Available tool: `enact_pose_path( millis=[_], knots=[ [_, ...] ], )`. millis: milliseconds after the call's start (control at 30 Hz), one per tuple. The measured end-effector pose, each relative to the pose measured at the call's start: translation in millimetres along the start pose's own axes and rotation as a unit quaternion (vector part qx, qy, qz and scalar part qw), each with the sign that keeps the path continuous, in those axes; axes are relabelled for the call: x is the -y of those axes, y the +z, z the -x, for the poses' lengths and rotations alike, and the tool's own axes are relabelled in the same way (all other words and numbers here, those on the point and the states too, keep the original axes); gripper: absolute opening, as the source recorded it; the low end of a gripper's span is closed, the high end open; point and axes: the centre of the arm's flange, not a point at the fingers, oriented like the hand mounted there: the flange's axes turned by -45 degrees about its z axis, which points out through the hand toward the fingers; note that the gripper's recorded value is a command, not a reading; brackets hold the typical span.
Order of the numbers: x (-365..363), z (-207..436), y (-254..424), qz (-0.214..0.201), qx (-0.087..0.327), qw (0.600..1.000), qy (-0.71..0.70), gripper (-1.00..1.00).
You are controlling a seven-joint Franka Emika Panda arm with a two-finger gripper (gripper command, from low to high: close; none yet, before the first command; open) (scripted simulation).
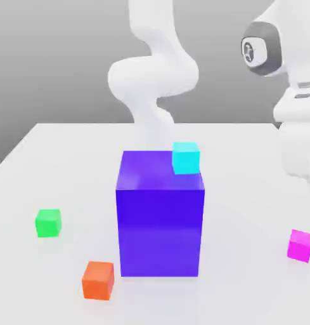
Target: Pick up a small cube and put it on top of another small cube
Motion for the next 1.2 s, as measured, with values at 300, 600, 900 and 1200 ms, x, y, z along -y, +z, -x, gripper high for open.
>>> enact_pose_path(
  millis=[300,600,900,1200],
  knots=[
    [72.7,42.9,118.3,0.015,0.099,0.987,-0.123,0.0],
    [81.0,68.3,196.0,0.024,0.118,0.981,-0.152,-1.0],
    [84.2,59.3,160.2,0.025,0.117,0.981,-0.152,-1.0],
    [-11.4,47.2,93.3,0.049,0.078,0.996,-0.011,-1.0]
  ],
)
